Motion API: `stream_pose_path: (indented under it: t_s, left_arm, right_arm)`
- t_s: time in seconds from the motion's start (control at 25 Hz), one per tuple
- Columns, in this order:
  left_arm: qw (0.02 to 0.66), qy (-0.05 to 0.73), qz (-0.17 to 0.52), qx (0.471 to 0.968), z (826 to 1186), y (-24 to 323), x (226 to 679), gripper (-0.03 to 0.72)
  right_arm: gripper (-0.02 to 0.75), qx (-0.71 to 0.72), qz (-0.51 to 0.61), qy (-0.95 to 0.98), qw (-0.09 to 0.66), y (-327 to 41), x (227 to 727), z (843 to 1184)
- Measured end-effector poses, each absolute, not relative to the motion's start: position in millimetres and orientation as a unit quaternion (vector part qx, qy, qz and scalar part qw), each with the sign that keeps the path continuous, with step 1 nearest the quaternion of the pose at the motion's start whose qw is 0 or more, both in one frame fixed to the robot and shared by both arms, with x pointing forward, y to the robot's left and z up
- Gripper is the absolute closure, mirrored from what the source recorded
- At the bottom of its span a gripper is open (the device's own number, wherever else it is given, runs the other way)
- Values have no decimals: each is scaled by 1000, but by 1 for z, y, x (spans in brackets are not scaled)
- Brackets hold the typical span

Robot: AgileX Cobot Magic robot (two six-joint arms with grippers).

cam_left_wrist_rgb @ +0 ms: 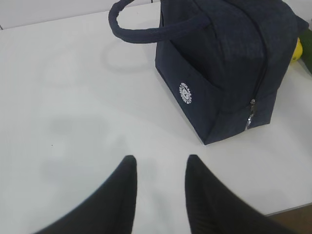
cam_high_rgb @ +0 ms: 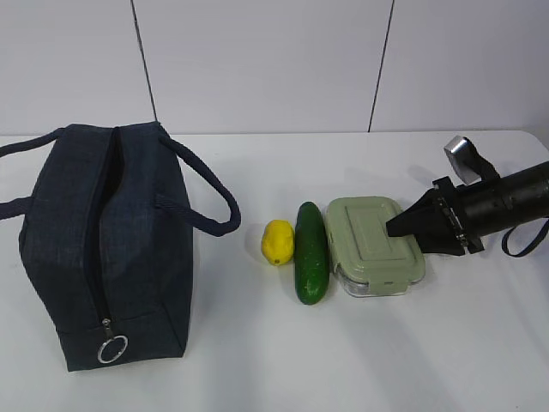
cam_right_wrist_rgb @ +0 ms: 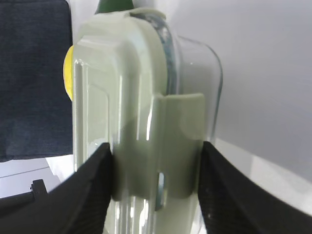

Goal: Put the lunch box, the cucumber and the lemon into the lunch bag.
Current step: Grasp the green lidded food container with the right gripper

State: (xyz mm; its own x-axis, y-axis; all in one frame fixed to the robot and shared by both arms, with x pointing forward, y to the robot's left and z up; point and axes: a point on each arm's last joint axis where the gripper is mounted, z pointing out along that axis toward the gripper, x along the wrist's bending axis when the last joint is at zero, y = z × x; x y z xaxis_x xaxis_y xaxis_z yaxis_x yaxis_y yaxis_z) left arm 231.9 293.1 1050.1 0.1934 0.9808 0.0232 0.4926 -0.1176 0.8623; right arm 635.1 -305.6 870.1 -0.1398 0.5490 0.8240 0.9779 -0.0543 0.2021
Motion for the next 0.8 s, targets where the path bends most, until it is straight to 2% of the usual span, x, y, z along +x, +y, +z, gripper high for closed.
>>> stream_pose_path:
  t_s: [0.8]
  left_arm:
    - [377,547,323,674,1050,293,232,445]
  right_arm:
    - [363,-604,-405,-632,265,-306,635,870]
